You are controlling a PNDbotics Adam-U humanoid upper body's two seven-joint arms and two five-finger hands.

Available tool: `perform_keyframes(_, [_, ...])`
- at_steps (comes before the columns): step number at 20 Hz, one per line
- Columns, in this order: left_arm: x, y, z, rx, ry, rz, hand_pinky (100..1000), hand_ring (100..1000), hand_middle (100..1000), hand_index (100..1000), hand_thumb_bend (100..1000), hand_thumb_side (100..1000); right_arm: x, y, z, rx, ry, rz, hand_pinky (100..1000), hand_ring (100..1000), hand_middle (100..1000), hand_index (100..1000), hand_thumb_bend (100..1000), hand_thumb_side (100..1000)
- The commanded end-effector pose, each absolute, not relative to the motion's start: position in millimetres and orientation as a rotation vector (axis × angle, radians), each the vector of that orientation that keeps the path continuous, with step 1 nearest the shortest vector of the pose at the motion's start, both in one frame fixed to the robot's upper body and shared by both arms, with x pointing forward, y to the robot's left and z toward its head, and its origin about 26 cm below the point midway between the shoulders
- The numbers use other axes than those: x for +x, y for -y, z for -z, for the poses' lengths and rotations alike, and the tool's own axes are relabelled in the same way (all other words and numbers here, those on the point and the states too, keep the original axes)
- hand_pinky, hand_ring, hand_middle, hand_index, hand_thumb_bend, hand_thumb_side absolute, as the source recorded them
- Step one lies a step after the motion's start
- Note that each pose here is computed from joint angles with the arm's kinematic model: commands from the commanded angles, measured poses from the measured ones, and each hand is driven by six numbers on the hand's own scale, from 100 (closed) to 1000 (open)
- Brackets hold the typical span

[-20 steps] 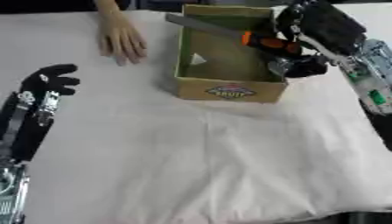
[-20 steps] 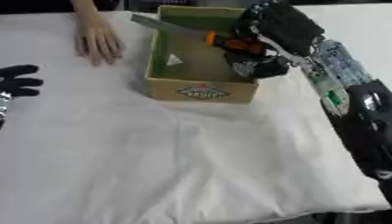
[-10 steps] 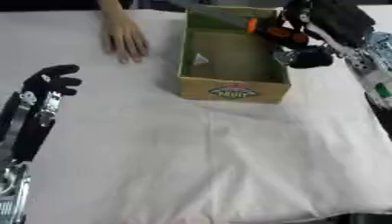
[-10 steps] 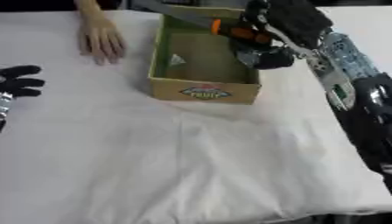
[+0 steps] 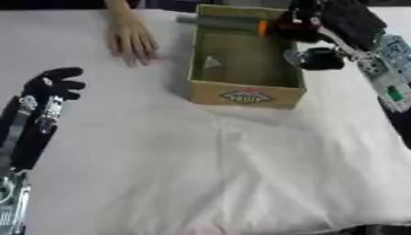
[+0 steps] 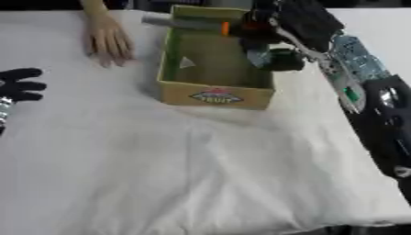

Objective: Pick up objects on the table and place them in the box.

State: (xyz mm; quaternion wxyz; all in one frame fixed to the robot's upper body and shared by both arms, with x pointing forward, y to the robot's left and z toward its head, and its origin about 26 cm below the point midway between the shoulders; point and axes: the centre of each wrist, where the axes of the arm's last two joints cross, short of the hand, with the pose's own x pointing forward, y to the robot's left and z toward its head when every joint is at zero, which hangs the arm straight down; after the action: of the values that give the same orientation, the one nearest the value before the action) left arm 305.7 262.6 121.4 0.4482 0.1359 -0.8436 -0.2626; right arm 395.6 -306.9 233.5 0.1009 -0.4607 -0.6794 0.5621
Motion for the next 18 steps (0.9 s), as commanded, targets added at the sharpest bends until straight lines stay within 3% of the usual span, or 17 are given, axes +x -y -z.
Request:
perform_keyframes(1, [305.7, -260.6, -130.3, 0.334, 2.122, 0.655, 727, 776, 818, 880, 100, 1000, 394.8, 315.8, -242.9, -1.407, 1.945, -1.729, 650, 782, 848, 859, 428, 786])
perform_keyframes(3, [305.8, -260.6, -130.4, 0.334, 2.122, 0.655, 727, 776, 818, 881, 100, 1000, 395.3, 316.8, -240.9, -1.398, 1.887, -1.787, 792, 876, 927, 893, 496, 799])
perform_keyframes(4, [305.8, -260.6, -130.4, 0.334, 2.122, 0.655, 727, 776, 818, 881, 100, 1000, 395.5, 317.0, -240.7, -1.394, 1.866, -1.808, 771, 864, 915, 888, 487, 798])
perform_keyframes(5, [305.8, -260.6, -130.5, 0.335, 2.123, 0.655, 727, 775, 818, 880, 100, 1000, 395.4, 317.1, -240.5, -1.389, 1.852, -1.822, 830, 904, 955, 906, 530, 803])
perform_keyframes(14, [305.9, -260.9, -130.3, 0.337, 2.121, 0.654, 727, 775, 818, 880, 100, 1000, 392.6, 317.3, -243.1, -1.38, 1.839, -1.847, 840, 911, 958, 909, 511, 804])
perform_keyframes(18, [305.8, -261.6, -130.2, 0.341, 2.12, 0.651, 727, 775, 817, 880, 100, 1000, 386.4, 315.4, -248.8, -1.384, 1.91, -1.811, 799, 875, 918, 899, 470, 783])
